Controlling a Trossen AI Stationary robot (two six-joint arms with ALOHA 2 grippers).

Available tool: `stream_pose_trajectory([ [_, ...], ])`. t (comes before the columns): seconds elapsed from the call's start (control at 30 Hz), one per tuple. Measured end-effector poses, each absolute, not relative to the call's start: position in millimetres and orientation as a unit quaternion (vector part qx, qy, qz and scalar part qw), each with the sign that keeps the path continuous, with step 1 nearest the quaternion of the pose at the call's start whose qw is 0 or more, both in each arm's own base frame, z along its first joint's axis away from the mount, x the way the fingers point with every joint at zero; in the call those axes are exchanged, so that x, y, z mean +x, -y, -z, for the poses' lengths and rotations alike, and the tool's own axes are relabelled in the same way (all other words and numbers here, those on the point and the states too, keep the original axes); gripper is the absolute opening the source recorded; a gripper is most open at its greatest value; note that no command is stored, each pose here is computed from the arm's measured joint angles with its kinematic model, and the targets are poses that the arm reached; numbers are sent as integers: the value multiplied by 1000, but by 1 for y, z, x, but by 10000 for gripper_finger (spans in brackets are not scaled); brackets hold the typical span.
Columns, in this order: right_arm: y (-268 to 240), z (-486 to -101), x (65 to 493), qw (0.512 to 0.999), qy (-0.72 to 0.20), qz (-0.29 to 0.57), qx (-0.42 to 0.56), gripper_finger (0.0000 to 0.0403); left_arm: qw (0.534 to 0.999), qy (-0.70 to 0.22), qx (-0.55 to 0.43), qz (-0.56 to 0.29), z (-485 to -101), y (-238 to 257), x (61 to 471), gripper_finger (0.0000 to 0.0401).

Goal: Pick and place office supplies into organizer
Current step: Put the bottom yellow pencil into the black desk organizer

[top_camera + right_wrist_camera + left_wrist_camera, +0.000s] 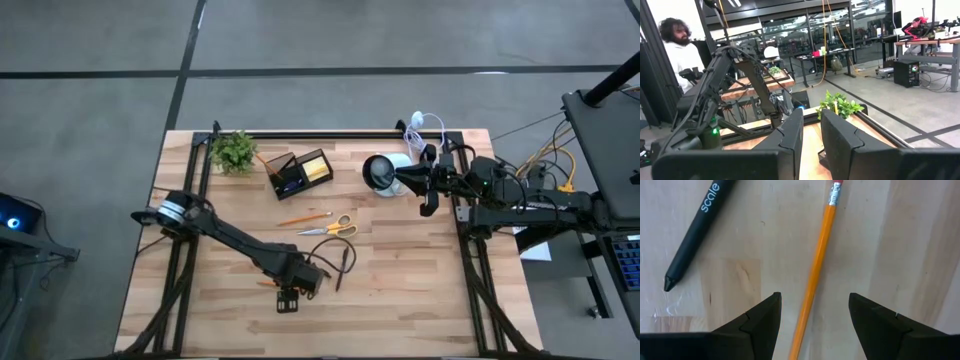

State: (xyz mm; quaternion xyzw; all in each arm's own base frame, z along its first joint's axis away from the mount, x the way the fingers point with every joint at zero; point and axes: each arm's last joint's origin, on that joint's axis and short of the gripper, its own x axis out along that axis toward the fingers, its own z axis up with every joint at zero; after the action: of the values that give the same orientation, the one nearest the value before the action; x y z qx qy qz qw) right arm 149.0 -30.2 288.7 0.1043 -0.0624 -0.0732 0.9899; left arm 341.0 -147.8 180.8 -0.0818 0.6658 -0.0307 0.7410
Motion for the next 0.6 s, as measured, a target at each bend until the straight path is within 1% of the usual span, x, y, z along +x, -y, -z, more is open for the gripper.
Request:
stream_pose_trajectory([
  [0.33, 30, -289, 149, 990, 62, 73, 104, 59, 725, -685, -70, 24, -163, 156, 341, 216],
  [0.6, 30, -289, 149, 990, 62, 73, 104, 59, 742, -669, -46, -5, -159, 153, 342, 216],
])
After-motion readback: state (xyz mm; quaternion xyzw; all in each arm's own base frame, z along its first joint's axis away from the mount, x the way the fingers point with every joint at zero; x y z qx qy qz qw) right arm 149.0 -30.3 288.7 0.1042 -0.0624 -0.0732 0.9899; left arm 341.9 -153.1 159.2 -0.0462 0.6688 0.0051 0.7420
